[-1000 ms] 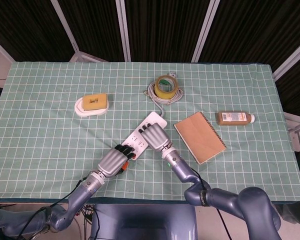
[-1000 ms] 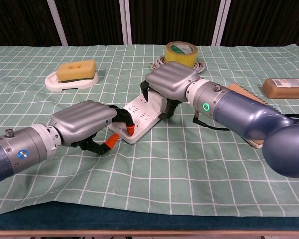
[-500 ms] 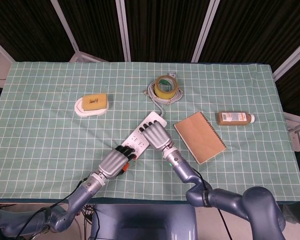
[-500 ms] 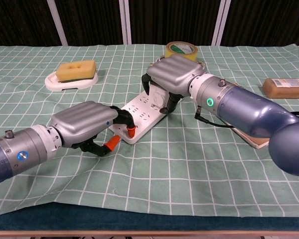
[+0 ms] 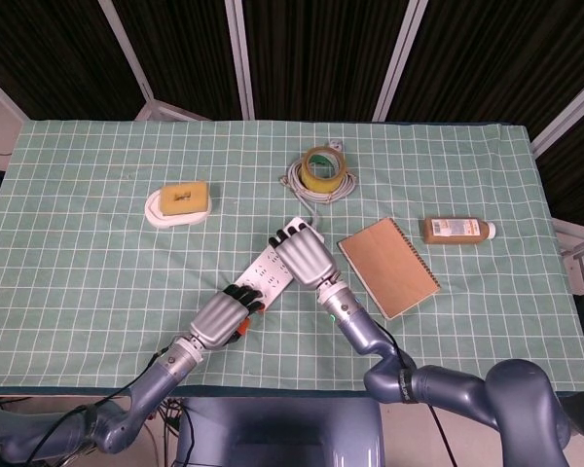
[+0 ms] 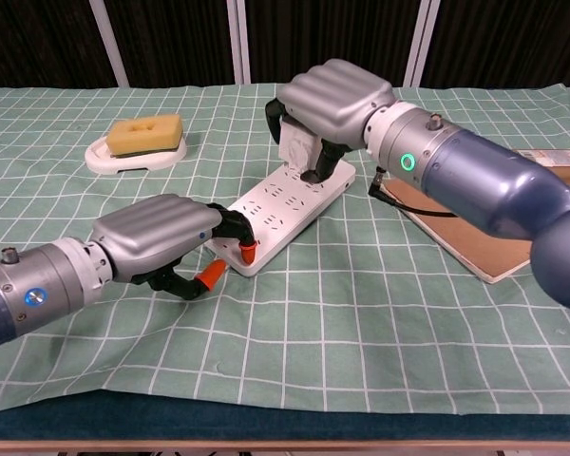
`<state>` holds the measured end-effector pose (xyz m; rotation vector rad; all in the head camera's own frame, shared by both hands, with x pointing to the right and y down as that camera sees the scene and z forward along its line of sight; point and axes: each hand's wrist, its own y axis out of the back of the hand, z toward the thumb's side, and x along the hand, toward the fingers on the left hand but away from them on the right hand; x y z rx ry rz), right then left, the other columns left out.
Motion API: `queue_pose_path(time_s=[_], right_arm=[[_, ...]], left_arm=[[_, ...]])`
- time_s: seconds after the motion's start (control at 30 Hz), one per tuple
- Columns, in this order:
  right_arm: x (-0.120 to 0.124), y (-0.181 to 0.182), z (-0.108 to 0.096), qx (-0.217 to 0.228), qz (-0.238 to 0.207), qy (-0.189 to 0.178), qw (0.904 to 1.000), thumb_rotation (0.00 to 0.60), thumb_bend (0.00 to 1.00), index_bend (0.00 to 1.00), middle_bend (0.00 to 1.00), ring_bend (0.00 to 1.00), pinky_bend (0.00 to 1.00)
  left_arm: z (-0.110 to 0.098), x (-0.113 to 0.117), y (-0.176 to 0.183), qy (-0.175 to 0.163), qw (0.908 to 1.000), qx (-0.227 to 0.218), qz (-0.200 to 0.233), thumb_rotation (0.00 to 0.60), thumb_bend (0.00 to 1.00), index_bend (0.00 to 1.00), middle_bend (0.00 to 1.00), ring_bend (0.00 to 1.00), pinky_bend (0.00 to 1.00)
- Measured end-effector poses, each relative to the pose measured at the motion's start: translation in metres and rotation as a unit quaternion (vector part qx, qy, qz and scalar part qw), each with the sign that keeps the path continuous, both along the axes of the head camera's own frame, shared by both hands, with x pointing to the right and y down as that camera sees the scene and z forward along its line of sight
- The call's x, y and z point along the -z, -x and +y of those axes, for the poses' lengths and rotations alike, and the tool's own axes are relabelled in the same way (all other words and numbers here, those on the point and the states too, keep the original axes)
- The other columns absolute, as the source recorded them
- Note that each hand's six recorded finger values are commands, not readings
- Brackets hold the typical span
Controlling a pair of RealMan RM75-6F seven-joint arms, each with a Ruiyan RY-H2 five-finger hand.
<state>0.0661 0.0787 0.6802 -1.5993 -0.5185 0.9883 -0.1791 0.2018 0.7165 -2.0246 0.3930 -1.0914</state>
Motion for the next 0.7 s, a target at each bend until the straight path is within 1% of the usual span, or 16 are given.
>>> queue_pose_path(time_s=[0.2, 0.33, 0.5, 0.57, 0.67, 0.7], right_arm=[[0.027, -0.007, -0.009, -0.012, -0.008, -0.035, 0.9993, 0.6, 0.8, 0.66, 0.53, 0.49, 0.55], [0.042, -0.016, -0.014, -0.021, -0.01, -0.05, 0.9985, 0.6, 0.8, 0.66, 0.53, 0.49, 0.55], [0.055, -0.032, -0.018, -0.031, 0.0, -0.063, 0.9975, 0.6, 0.8, 0.65, 0.53, 0.49, 0.56], [0.057, -0.039, -0.019, -0.036, 0.006, -0.064, 0.9973, 0.6, 0.8, 0.64, 0.53, 0.48, 0.59], [0.057, -0.053, -0.018, -0.046, 0.018, -0.059, 0.997, 0.6, 0.8, 0.58, 0.51, 0.44, 0.63], [0.056, -0.059, -0.017, -0.05, 0.023, -0.056, 0.9969, 0.6, 0.8, 0.56, 0.5, 0.42, 0.61]], left_arm=[[-0.024, 0.017, 0.0, -0.026, 0.9986, 0.037, 0.026, 0.6, 0.56, 0.33, 0.29, 0.19, 0.28], [-0.047, 0.034, 0.001, -0.053, 0.9947, 0.071, 0.053, 0.6, 0.48, 0.31, 0.27, 0.19, 0.27], [-0.071, 0.055, 0.009, -0.087, 0.9872, 0.108, 0.079, 0.6, 0.34, 0.3, 0.27, 0.18, 0.25], [-0.079, 0.063, 0.016, -0.1, 0.9835, 0.124, 0.086, 0.6, 0.32, 0.29, 0.26, 0.18, 0.24], [-0.088, 0.073, 0.032, -0.118, 0.9796, 0.139, 0.084, 0.6, 0.31, 0.29, 0.26, 0.18, 0.23], [-0.089, 0.075, 0.037, -0.122, 0.9789, 0.142, 0.082, 0.6, 0.3, 0.29, 0.26, 0.17, 0.23]])
